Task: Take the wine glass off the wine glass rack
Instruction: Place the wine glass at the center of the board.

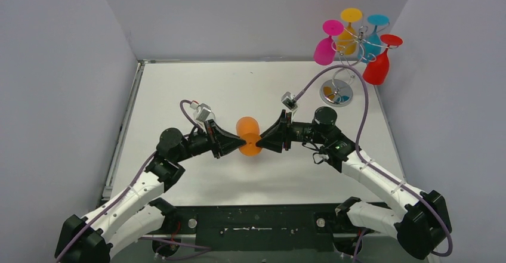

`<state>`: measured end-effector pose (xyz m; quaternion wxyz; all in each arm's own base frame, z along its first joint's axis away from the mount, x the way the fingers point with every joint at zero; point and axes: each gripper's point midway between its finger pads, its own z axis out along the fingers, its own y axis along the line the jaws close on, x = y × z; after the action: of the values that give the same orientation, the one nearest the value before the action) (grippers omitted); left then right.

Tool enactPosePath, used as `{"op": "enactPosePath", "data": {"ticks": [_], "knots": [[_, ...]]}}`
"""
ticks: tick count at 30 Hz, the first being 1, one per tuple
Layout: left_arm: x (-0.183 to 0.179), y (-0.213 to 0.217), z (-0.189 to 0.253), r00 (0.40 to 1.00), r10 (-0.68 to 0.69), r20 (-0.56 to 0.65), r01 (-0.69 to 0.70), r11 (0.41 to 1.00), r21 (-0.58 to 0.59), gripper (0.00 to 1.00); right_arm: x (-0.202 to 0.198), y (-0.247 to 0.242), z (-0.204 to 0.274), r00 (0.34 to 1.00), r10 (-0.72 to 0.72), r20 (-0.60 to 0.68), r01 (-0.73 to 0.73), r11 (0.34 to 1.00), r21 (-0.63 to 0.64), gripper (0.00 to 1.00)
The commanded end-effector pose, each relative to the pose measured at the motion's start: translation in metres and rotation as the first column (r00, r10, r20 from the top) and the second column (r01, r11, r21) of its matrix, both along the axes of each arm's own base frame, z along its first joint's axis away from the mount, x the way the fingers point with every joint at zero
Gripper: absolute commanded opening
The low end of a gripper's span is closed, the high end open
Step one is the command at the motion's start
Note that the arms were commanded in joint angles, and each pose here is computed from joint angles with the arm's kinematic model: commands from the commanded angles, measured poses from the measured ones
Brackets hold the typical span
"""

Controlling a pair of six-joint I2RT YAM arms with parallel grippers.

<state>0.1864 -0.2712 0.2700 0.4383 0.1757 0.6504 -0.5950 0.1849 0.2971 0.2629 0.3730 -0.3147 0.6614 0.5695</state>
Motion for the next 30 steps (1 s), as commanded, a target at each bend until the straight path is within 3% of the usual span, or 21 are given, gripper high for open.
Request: {"op": "enactPosePath", "data": {"ticks": [1,5,13,14,19,22,27,30], "knots": [[-0.007,0.004,0.028,0.994,0.001,0.111,0.001,1.000,-0.015,0.00,-0.005,-0.001,0.013,0.993,0.004,0.116,-0.010,0.999,0.049,0.41],[-0.008,0.008,0.039,0.983,0.027,0.181,-0.023,0.999,-0.023,0.00,-0.014,0.001,0.006,0.995,0.036,0.097,-0.040,0.998,0.040,0.55],[-0.008,0.006,0.044,0.958,0.031,0.283,-0.037,0.999,0.014,0.00,-0.022,0.021,0.013,0.989,0.049,0.140,-0.058,0.996,0.065,0.56],[-0.007,0.006,0.043,0.956,0.035,0.291,-0.043,0.999,0.020,0.00,-0.019,0.022,0.014,0.989,0.038,0.143,-0.048,0.996,0.068,0.54],[-0.008,0.007,0.045,0.947,0.036,0.320,-0.045,0.999,0.021,0.00,-0.010,0.024,0.014,0.987,0.001,0.161,-0.014,0.996,0.083,0.25],[-0.009,0.007,0.045,0.944,0.033,0.328,-0.041,0.999,0.017,0.00,-0.008,0.025,0.012,0.986,-0.007,0.167,-0.009,0.995,0.096,0.19],[-0.012,0.006,0.041,0.945,0.021,0.325,-0.030,0.999,0.021,0.00,-0.011,0.027,0.012,0.983,0.008,0.185,-0.031,0.992,0.123,0.00],[-0.010,0.008,0.039,0.947,0.040,0.318,-0.047,0.999,0.015,0.00,-0.013,0.027,0.011,0.982,0.021,0.188,-0.044,0.992,0.118,0.00]]}}
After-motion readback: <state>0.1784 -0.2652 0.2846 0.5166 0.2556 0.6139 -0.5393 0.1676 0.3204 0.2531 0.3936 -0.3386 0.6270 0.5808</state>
